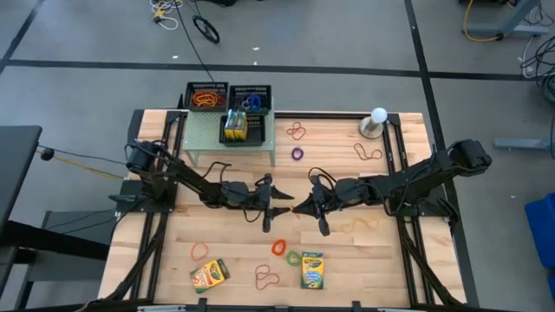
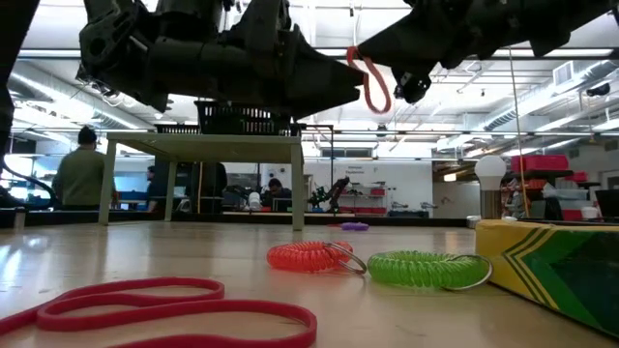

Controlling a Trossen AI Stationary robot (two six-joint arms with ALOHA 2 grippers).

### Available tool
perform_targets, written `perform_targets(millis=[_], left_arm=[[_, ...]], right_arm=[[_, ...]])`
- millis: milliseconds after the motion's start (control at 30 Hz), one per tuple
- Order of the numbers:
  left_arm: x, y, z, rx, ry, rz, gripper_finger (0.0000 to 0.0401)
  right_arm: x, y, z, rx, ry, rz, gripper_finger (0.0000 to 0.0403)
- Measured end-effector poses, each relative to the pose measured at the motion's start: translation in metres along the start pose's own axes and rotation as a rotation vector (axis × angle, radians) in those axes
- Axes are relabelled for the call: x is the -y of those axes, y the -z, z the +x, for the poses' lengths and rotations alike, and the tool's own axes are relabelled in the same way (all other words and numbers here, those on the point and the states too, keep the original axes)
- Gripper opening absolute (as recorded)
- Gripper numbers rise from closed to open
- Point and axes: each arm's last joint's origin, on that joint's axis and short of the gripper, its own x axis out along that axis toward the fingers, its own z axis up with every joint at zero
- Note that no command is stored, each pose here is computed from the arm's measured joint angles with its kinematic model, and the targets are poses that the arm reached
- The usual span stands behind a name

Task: Pick & Place Office Desk Supplies
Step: Put the orange rubber band into the top left black bin on the shelf

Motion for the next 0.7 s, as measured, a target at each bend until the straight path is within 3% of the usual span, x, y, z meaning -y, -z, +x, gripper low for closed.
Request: perform_targets(millis=[333, 467, 700], left_arm=[[0.004, 0.002, -0.001, -0.020, 0.019, 0.031, 0.0080], [0.004, 0.008, -0.001, -0.081, 0.018, 0.043, 0.0091], [0.004, 0.009, -0.001, -0.091, 0.017, 0.032, 0.0153]], right_arm=[[0.000, 0.000, 0.000, -0.006, -0.008, -0.011, 0.0003], [0.000, 0.001, 0.000, -0.007, -0.009, -0.011, 0.0004], [0.000, 0.001, 0.000, -0.009, -0.013, -0.012, 0.0004]])
